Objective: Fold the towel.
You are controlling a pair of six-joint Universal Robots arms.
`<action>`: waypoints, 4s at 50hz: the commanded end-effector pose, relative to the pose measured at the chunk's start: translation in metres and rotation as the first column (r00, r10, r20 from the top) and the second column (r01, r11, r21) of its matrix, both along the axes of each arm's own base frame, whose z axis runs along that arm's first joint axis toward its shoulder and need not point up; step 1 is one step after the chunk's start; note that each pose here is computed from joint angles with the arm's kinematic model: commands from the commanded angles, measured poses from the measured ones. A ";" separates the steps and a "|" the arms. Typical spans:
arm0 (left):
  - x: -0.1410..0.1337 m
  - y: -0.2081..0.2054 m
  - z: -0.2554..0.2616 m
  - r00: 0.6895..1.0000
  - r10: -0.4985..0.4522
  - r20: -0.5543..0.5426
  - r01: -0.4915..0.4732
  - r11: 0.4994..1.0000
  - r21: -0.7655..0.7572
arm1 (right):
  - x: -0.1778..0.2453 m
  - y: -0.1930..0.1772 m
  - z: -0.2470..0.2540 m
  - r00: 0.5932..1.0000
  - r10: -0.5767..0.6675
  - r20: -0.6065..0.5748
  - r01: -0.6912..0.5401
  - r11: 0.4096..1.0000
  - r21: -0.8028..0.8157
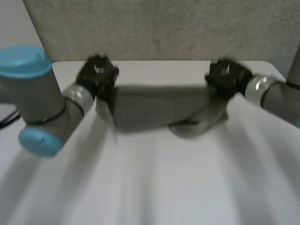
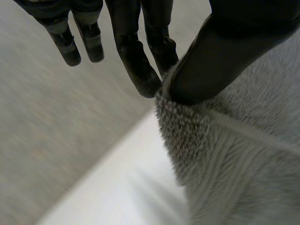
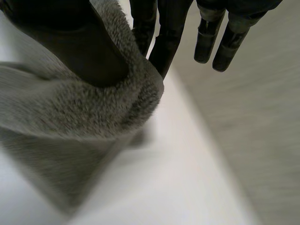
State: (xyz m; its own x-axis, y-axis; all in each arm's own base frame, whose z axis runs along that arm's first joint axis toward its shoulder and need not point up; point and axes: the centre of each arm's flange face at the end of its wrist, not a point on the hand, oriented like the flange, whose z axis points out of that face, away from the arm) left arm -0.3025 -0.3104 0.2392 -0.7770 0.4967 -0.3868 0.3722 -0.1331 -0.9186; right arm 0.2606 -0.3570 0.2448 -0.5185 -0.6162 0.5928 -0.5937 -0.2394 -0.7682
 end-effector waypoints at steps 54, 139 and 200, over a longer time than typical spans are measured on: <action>0.039 0.057 -0.120 0.975 0.003 0.223 -0.035 0.990 0.138 | -0.014 0.074 -0.093 0.996 -0.087 0.010 0.084 0.983 0.164; 0.064 0.033 -0.106 0.968 0.170 0.184 -0.191 0.976 0.102 | -0.065 0.067 -0.109 0.985 -0.064 -0.159 0.110 0.948 0.299; 0.058 0.025 -0.109 0.977 0.213 -0.004 -0.208 0.958 0.198 | -0.063 0.064 -0.114 0.992 -0.117 -0.045 0.125 0.936 0.329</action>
State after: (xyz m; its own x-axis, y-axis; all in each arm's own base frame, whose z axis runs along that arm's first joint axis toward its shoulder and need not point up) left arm -0.2430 -0.2816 0.1330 -0.8681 0.3882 -0.3094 0.3782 0.1135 -0.9187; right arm 0.1983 -0.2908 0.1304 -0.5861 -0.7196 0.3724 -0.6218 0.1046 -0.7762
